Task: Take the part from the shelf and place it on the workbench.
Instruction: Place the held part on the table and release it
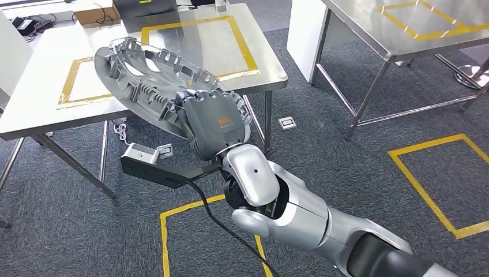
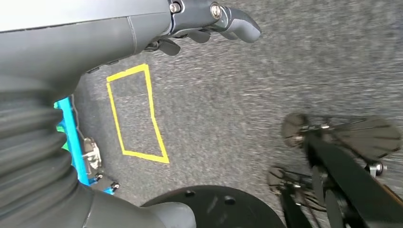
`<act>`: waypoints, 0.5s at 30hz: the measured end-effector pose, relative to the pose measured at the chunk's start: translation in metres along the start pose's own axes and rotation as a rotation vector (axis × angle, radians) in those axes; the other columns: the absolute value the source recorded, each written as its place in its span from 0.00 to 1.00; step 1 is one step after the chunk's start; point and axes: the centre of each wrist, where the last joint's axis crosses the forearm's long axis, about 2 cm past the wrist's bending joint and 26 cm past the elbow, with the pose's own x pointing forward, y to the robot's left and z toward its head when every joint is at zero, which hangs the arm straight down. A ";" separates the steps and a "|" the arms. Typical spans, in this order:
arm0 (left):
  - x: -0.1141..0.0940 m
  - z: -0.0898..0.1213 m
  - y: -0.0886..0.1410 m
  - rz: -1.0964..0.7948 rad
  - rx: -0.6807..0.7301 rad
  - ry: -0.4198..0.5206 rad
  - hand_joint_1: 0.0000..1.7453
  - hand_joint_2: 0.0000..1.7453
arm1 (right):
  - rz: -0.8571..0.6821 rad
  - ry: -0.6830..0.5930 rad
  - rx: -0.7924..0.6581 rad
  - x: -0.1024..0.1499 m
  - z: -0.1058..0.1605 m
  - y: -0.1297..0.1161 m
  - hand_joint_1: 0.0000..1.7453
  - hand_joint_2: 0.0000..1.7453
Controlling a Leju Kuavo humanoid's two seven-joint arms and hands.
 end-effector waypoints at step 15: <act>0.000 0.000 0.001 -0.005 0.003 -0.005 0.00 1.00 | 0.000 0.000 0.002 0.000 0.002 0.000 1.00 1.00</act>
